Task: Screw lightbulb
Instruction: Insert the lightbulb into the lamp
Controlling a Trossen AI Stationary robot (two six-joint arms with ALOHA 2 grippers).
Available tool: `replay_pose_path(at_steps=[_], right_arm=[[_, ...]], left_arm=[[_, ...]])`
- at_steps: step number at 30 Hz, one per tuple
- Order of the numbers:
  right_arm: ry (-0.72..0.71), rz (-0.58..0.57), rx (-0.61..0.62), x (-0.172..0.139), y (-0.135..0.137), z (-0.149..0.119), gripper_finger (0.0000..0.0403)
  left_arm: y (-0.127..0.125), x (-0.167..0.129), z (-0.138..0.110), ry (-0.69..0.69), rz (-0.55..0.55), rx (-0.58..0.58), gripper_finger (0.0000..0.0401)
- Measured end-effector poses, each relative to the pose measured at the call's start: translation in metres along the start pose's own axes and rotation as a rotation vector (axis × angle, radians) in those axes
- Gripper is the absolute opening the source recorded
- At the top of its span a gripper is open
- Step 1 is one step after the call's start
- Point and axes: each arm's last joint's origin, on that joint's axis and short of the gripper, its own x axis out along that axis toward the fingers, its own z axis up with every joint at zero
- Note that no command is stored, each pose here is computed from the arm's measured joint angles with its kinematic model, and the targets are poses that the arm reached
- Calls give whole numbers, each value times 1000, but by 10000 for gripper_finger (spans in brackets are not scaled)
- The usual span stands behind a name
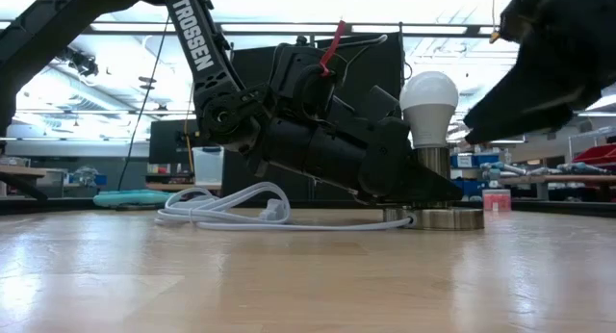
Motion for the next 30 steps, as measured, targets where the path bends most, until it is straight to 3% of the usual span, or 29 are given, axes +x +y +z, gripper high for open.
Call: replay_pose_path(at_steps=[7, 30], right_arm=[[-30, -45, 2, 4, -4, 4, 309], [37, 202, 5, 3, 12, 10, 309]], left_arm=[[0, 0, 0, 0, 0, 0, 193], [0, 0, 0, 0, 0, 0, 193]])
